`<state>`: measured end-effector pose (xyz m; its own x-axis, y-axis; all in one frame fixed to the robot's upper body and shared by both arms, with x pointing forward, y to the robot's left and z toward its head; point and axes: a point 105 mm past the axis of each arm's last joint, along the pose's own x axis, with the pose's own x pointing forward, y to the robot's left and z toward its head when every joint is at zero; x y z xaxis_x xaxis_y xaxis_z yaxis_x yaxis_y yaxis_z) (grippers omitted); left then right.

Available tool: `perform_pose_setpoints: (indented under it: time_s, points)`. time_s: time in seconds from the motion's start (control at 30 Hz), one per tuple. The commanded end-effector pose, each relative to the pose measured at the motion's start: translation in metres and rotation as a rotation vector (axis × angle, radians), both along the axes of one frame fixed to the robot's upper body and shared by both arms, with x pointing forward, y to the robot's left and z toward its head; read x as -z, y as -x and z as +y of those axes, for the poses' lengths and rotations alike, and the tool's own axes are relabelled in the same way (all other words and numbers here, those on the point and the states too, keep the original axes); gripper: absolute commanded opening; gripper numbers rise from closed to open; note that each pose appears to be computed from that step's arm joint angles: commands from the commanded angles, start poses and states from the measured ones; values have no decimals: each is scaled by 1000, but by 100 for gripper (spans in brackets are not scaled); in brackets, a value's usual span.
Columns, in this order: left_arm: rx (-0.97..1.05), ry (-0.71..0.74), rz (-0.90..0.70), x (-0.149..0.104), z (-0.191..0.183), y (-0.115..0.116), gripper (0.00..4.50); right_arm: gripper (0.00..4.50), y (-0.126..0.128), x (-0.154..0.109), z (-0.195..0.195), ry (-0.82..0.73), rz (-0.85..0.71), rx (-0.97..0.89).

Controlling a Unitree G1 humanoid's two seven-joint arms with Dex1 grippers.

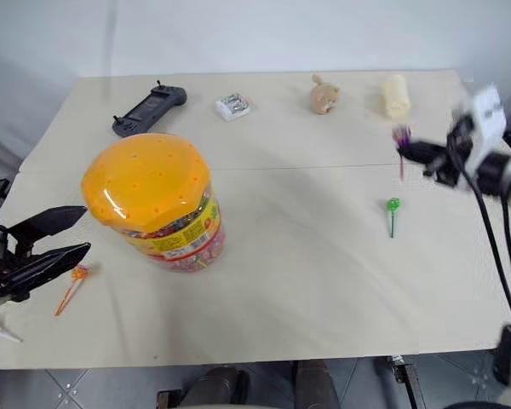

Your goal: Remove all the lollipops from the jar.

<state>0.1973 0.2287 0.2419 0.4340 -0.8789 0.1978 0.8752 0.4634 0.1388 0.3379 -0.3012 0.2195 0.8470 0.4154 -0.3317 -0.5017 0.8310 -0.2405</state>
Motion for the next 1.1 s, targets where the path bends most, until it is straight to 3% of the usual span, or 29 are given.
perform_pose_setpoints:
  time_s: [0.03, 0.17, 0.27, 0.4, 0.53, 0.7, 0.8, 0.9, 1.0, 1.1]
  points:
    - [15, -56, -5, 6, -2, -1, 312, 5, 8, 20, -25, 113, 17, 121]
    - [-16, -95, 19, 12, 3, -7, 312, 5, 19, 66, -41, 171, 127, 188]
    - [-61, -123, 27, 14, 10, -11, 312, 5, 23, 75, -47, 137, 139, 233]
    - [-108, -165, 41, 18, 18, -12, 312, 109, 33, 74, -50, 119, 142, 215]
    - [-179, -199, 62, 21, 32, -14, 312, 243, 48, 50, -56, 75, 30, 153]
    - [-311, -194, 85, 26, 55, -27, 312, 412, 79, -11, -7, -200, -314, -264]
    - [-426, -222, 77, 33, 69, -36, 312, 412, 81, -19, 23, -218, -353, -395]
    - [-489, -201, 78, 44, 75, -31, 312, 448, 80, -22, 78, -264, -373, -574]
    - [-562, -224, 88, 59, 81, -27, 312, 448, 89, -2, 125, -223, -341, -758]
    - [-612, -321, 91, 81, 86, -19, 312, 448, 85, 14, 136, -175, -351, -762]
